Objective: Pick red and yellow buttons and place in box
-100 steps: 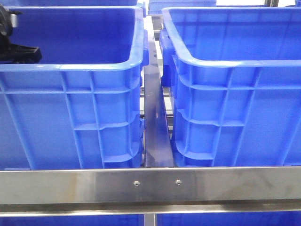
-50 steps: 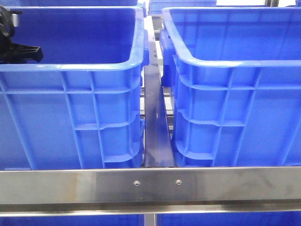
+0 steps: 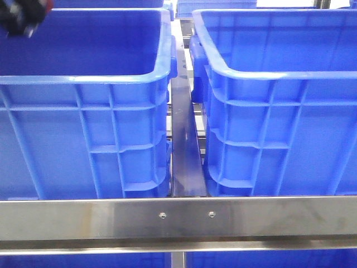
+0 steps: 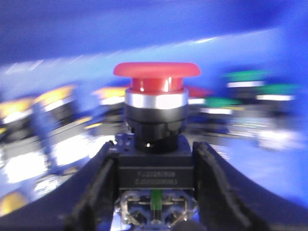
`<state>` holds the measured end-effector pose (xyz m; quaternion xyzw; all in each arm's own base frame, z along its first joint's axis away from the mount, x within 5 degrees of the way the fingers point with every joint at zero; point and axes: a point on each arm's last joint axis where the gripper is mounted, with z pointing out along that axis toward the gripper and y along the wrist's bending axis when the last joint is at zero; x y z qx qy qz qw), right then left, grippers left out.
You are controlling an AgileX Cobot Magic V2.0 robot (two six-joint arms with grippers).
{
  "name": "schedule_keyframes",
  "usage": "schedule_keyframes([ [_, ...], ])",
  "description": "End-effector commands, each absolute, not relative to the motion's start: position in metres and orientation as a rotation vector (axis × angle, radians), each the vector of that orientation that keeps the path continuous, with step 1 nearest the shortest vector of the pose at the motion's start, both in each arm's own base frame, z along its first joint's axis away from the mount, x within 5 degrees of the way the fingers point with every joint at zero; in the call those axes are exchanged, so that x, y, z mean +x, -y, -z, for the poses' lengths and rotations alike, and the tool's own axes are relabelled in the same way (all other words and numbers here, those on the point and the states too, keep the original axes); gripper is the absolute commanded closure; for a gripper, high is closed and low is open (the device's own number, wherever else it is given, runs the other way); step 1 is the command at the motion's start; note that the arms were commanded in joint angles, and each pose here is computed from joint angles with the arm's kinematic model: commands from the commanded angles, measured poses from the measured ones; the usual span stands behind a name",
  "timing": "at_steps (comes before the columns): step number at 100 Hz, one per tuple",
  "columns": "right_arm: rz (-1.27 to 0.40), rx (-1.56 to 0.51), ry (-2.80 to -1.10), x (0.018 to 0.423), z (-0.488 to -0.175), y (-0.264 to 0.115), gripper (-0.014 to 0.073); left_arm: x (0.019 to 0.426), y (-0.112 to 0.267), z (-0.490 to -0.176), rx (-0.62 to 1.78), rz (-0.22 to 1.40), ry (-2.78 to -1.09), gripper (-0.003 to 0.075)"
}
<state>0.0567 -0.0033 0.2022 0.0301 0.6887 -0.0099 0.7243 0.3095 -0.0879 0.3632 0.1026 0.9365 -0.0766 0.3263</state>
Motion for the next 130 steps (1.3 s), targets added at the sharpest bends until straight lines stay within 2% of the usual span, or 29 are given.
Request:
schedule_keyframes([
  [1,0.022,0.053,-1.404,0.053,-0.216,0.002,0.0657,0.283,0.101,-0.405,0.357,0.317,-2.282,0.0552],
  [16,0.022,0.053,-1.404,0.053,-0.216,0.002,0.0657,0.254,0.129,-0.421,0.507,0.415,-2.21,0.0552],
  [42,0.022,0.053,-1.404,0.053,-0.216,0.002,0.0657,0.22,0.184,-0.417,0.766,0.534,-2.178,0.0552],
  [63,0.022,0.053,-1.404,0.053,-0.216,0.002,0.0657,0.202,0.212,-0.413,0.891,0.592,-2.148,0.0552],
  [104,0.014,0.043,-1.345,0.051,-0.227,0.002,0.0652,0.197,0.219,-0.412,0.923,0.61,-2.144,0.0552],
  [130,0.01,0.053,-1.483,0.046,-0.269,0.003,0.0654,0.198,0.219,-0.411,0.924,0.607,-2.147,0.0552],
])
